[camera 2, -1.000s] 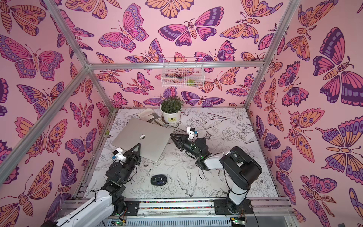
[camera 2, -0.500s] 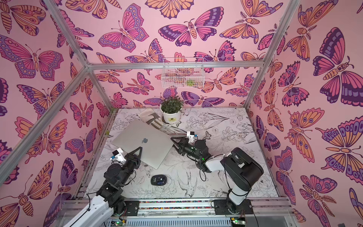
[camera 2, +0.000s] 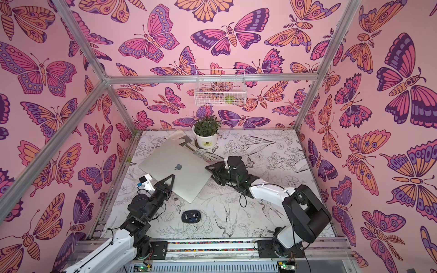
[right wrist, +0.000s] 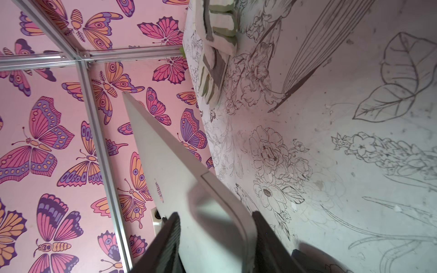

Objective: Insert the wireless mouse receiver into the laptop
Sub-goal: Place the laptop at the center of the board.

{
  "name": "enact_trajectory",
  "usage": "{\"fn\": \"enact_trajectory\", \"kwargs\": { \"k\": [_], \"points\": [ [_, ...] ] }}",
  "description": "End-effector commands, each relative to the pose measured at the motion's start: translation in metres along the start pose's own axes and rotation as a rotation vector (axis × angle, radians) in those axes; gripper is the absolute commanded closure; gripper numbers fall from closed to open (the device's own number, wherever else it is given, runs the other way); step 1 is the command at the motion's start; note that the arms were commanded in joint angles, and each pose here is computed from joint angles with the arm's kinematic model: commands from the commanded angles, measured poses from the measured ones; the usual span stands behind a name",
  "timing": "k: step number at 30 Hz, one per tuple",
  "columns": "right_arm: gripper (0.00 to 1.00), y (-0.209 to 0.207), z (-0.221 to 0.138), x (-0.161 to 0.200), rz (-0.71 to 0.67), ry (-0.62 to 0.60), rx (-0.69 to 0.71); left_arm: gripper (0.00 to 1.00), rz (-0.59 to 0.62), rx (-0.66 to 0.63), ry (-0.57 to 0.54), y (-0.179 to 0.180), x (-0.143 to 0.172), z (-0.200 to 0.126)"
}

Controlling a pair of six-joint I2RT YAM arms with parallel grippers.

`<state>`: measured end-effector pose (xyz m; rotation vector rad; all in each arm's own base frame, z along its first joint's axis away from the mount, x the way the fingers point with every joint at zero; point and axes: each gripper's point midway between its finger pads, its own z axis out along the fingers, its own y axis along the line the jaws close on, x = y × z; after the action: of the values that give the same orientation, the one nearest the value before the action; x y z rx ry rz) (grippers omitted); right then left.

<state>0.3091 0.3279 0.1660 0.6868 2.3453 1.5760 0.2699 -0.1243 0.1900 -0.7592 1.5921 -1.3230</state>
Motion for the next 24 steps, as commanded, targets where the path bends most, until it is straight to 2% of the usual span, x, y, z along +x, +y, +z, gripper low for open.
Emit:
{"fn": "enact_trajectory", "kwargs": {
  "k": [1, 12, 14, 19, 24],
  "points": [
    [0.50, 0.034, -0.011, 0.008, -0.054, 0.031, -0.062, 1.00, 0.113, -0.025, 0.070, 0.012, 0.016, -0.001],
    [0.46, 0.014, 0.002, -0.008, -0.048, 0.073, -0.009, 1.00, 0.092, -0.148, 0.035, 0.049, 0.014, 0.004],
    [0.46, 0.004, 0.012, -0.015, -0.028, 0.076, 0.004, 1.00, 0.094, -0.166, 0.045, 0.054, 0.017, 0.007],
    [0.47, 0.011, 0.026, -0.022, -0.022, 0.085, -0.027, 1.00, 0.089, -0.184, 0.079, 0.066, 0.028, 0.021],
    [0.47, -0.001, 0.038, -0.027, -0.010, 0.094, 0.035, 1.00, 0.074, -0.204, 0.132, 0.086, 0.047, 0.036]
  ]
}}
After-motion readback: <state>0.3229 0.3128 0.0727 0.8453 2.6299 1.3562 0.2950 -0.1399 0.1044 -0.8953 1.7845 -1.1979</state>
